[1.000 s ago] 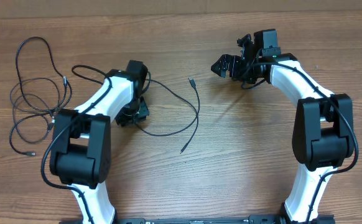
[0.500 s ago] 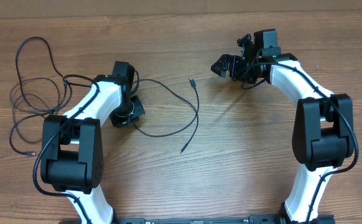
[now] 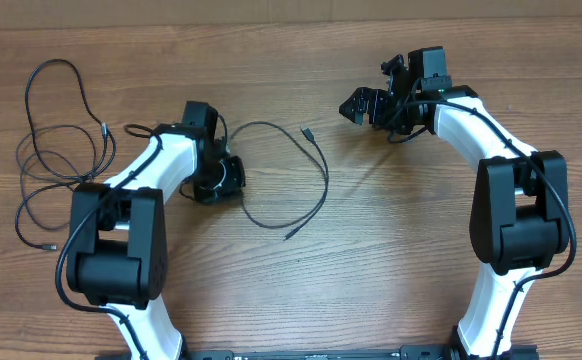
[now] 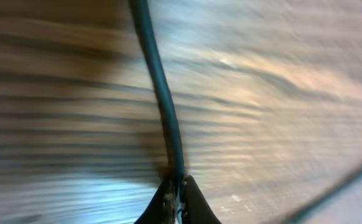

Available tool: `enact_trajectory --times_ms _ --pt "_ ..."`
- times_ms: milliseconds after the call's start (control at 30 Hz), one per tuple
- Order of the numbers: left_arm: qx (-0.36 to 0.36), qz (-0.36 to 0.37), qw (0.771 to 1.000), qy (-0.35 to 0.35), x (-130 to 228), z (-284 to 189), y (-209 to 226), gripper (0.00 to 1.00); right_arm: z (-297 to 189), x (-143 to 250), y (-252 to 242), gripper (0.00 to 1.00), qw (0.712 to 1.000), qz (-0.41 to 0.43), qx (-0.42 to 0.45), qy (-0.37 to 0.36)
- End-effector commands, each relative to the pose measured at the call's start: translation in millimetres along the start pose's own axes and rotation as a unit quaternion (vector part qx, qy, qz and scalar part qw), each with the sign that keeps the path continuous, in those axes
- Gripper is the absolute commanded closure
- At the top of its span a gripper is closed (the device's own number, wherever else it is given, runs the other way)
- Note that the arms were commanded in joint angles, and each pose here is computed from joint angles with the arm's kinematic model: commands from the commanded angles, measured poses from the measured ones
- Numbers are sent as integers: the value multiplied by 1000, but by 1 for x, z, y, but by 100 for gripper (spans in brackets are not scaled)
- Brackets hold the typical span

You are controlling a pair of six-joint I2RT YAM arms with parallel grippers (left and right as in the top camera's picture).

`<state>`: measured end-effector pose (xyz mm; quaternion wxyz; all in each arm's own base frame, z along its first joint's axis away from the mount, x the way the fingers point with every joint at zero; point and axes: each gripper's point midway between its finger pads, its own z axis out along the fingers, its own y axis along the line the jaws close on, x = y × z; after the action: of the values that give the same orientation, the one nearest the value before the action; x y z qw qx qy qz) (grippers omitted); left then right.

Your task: Untangle cables

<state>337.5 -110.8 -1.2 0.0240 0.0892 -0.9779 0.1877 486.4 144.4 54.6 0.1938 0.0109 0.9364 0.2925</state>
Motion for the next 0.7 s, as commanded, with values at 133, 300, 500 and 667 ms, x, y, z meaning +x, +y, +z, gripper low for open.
enact_trajectory --times_ms 133,300,500,667 --pt "135 113 982 68 33 14 -40 96 4 5 1 0 1000 2 -5 7" --pt "201 148 965 81 44 4 -54 96 4 5 1 0 1000 2 -5 7" --pt "250 189 946 77 49 -5 -65 96 4 5 1 0 1000 2 -5 7" --pt "245 191 947 76 48 -4 -64 96 4 5 1 0 1000 2 -5 7"
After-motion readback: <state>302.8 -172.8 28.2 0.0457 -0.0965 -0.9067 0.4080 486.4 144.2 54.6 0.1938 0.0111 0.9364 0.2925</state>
